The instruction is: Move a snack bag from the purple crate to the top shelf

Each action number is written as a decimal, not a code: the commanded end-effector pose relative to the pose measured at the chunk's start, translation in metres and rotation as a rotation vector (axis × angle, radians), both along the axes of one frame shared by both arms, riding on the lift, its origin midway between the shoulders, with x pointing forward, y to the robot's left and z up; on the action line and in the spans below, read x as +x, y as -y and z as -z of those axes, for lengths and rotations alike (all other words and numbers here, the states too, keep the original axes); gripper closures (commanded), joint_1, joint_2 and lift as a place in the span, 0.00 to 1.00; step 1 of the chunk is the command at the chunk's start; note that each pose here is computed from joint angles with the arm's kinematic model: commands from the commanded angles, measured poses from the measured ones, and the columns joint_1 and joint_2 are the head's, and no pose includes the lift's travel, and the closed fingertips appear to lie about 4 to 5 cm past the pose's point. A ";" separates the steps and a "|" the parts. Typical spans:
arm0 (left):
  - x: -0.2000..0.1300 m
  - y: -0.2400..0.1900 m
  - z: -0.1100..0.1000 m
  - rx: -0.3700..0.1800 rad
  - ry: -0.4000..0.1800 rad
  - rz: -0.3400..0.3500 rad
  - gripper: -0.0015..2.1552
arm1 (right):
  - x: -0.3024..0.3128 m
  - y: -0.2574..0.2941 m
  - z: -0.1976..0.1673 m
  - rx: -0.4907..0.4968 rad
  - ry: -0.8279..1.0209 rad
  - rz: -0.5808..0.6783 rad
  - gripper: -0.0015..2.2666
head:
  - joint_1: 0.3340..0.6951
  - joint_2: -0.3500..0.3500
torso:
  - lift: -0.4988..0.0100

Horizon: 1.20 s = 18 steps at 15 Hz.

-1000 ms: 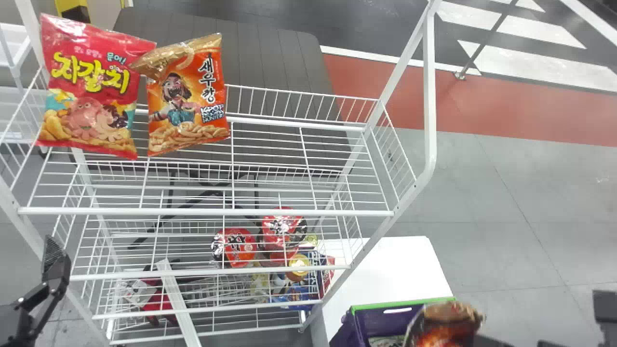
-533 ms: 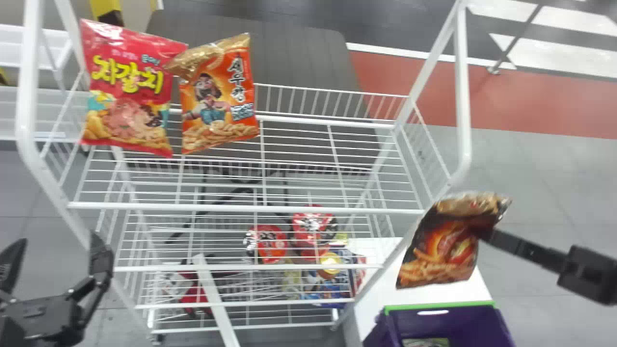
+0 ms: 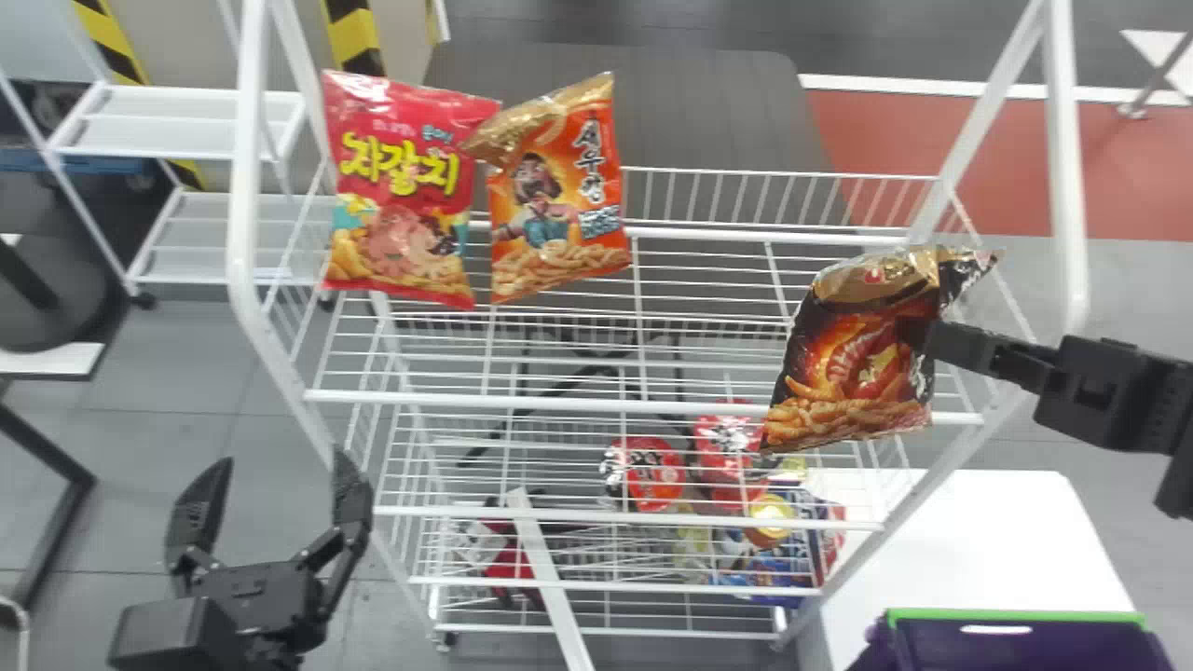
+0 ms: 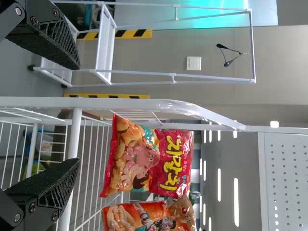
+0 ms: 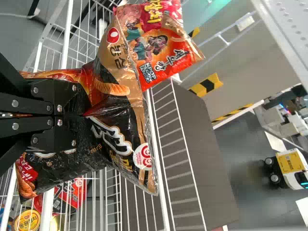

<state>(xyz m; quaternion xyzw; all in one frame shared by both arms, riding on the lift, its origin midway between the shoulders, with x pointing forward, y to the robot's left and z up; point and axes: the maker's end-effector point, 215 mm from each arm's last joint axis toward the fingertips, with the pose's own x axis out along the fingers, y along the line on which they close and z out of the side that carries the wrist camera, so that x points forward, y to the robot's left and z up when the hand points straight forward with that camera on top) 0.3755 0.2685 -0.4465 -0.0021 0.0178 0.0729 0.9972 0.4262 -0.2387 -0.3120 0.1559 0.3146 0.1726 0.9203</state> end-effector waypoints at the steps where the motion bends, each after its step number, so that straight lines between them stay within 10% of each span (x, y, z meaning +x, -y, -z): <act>1: -0.001 0.000 0.000 0.000 0.002 0.000 0.07 | -0.002 -0.048 0.029 -0.003 -0.077 -0.067 0.95 | 1.00 0.56 | 0.98; 4: -0.001 -0.001 0.000 0.002 0.001 0.000 0.07 | -0.006 -0.080 0.073 -0.003 -0.185 -0.097 0.95 | 1.00 0.63 | 0.98; 18: 0.010 -0.013 0.005 -0.004 -0.002 -0.012 0.07 | 0.112 -0.092 0.059 0.040 -0.140 -0.053 0.95 | 1.00 0.74 | 0.98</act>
